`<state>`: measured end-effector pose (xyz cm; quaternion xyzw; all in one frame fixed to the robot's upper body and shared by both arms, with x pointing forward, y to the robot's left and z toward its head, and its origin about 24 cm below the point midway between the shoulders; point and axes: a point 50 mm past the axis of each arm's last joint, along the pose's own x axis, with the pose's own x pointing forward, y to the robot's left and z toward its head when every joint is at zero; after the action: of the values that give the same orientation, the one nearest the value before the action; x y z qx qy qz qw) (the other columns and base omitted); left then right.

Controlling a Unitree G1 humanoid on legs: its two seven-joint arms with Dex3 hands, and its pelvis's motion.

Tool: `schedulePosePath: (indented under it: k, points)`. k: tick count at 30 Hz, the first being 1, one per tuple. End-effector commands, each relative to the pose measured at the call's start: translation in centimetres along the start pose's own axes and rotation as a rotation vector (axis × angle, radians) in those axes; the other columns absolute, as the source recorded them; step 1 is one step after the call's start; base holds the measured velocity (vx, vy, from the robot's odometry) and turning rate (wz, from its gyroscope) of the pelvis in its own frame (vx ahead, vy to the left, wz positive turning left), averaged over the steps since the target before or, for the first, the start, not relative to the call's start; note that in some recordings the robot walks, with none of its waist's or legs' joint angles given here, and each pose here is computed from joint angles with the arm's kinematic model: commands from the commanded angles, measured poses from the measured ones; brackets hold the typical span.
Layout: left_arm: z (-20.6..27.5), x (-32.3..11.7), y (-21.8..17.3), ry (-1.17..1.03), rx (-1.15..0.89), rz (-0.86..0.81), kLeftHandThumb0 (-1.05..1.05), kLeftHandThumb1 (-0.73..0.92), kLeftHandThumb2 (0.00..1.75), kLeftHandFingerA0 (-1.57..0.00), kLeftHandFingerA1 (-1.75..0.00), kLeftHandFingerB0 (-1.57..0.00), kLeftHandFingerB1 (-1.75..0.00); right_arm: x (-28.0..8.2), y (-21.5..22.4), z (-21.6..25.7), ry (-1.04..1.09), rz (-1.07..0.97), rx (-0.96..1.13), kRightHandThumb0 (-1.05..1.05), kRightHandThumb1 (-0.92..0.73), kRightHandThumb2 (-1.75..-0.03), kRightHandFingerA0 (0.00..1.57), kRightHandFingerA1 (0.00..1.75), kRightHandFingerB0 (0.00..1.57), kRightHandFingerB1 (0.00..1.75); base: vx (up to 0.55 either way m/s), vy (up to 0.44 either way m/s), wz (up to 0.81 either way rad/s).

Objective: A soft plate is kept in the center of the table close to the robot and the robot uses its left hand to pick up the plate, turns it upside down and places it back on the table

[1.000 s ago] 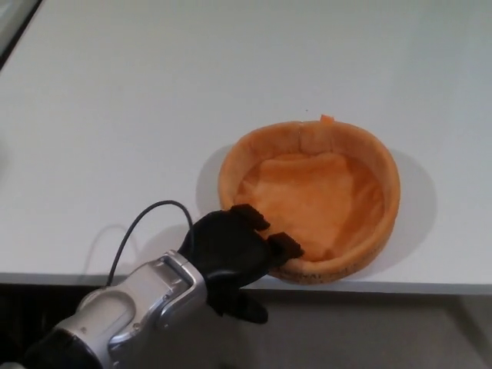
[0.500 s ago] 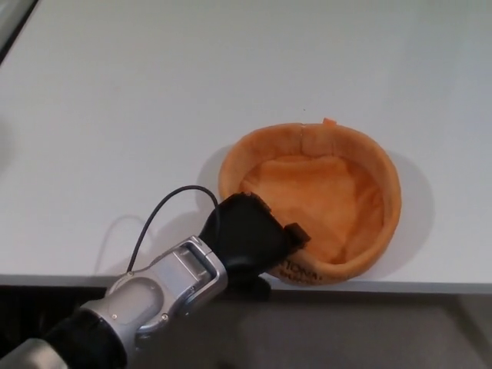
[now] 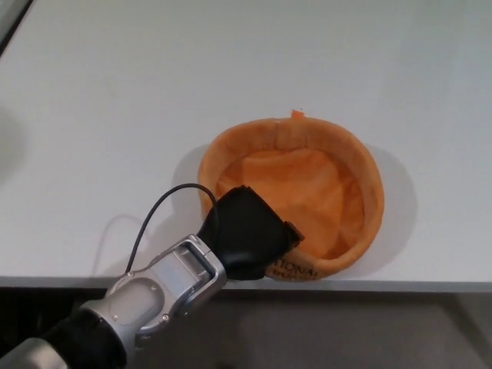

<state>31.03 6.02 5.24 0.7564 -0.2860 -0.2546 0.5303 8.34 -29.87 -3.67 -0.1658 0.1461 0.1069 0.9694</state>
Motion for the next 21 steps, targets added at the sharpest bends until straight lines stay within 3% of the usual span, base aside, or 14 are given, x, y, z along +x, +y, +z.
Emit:
schedulePosePath:
  k: [1,5,12,13,14,17,18,19,21]
  points:
    - [-0.8,-0.8,-0.9,0.017,0.033,-0.076,-0.41,0.44,0.88,-1.27,-1.39,-0.94,-1.14,-0.1,-0.5,0.2,0.008,0.004,-0.04,-0.65,-0.89,-0.67,0.44,0.45,0.32,0.31,0.0,0.0,0.0]
    - [-0.7,-0.8,-0.8,0.002,-0.005,-0.078,-0.42,0.45,0.88,-1.25,-1.4,-0.93,-1.16,-0.1,-0.4,0.2,0.009,0.005,-0.026,-0.64,-0.88,-0.67,0.45,0.44,0.31,0.3,0.0,0.0,0.0]
    - [1.0,-0.5,0.1,-0.025,-0.346,-0.059,-0.37,0.41,0.84,-1.21,-1.39,-1.02,-1.27,0.0,-0.5,0.2,0.018,0.01,-0.018,-0.64,-0.88,-0.67,0.43,0.45,0.3,0.3,0.0,0.0,0.0]
    - [1.5,-0.3,0.8,-0.02,-0.481,-0.091,-0.37,0.42,0.84,-1.16,-1.37,-0.99,-1.25,0.1,-0.5,0.2,0.016,0.007,-0.004,-0.66,-0.86,-0.66,0.43,0.45,0.31,0.31,0.0,0.0,0.0]
    - [1.7,-0.3,1.0,-0.018,-0.561,-0.092,-0.27,0.59,0.57,-0.85,-1.75,-0.77,-1.57,0.0,-0.5,0.2,0.018,0.007,0.001,-0.66,-0.86,-0.66,0.44,0.45,0.31,0.31,0.0,0.0,0.0]
    - [1.7,-0.3,1.7,0.018,-0.727,-0.098,-0.23,0.59,0.56,-0.86,-1.75,-0.78,-1.63,-0.1,-0.5,0.2,0.023,0.008,-0.004,-0.65,-0.86,-0.66,0.43,0.45,0.3,0.3,0.0,0.0,0.0]
    - [1.6,-0.4,2.0,0.031,-0.801,-0.092,-0.23,0.59,0.56,-0.86,-1.75,-0.78,-1.63,-0.1,-0.5,0.0,0.024,0.011,-0.002,-0.65,-0.86,-0.66,0.43,0.45,0.3,0.3,0.0,0.0,0.0]
    - [1.4,-0.5,2.3,0.026,-0.871,-0.056,-0.18,0.55,0.58,-0.89,-1.75,-0.86,-1.4,-0.1,-0.6,0.1,0.026,0.007,0.001,-0.66,-0.86,-0.66,0.43,0.45,0.31,0.3,0.0,0.0,0.0]
    - [1.1,-0.7,2.7,0.012,-0.959,-0.012,-0.17,0.55,0.58,-0.91,-1.72,-0.87,-1.38,-0.1,-0.6,0.0,0.028,0.004,0.007,-0.66,-0.86,-0.66,0.43,0.45,0.31,0.31,0.0,0.0,0.0]
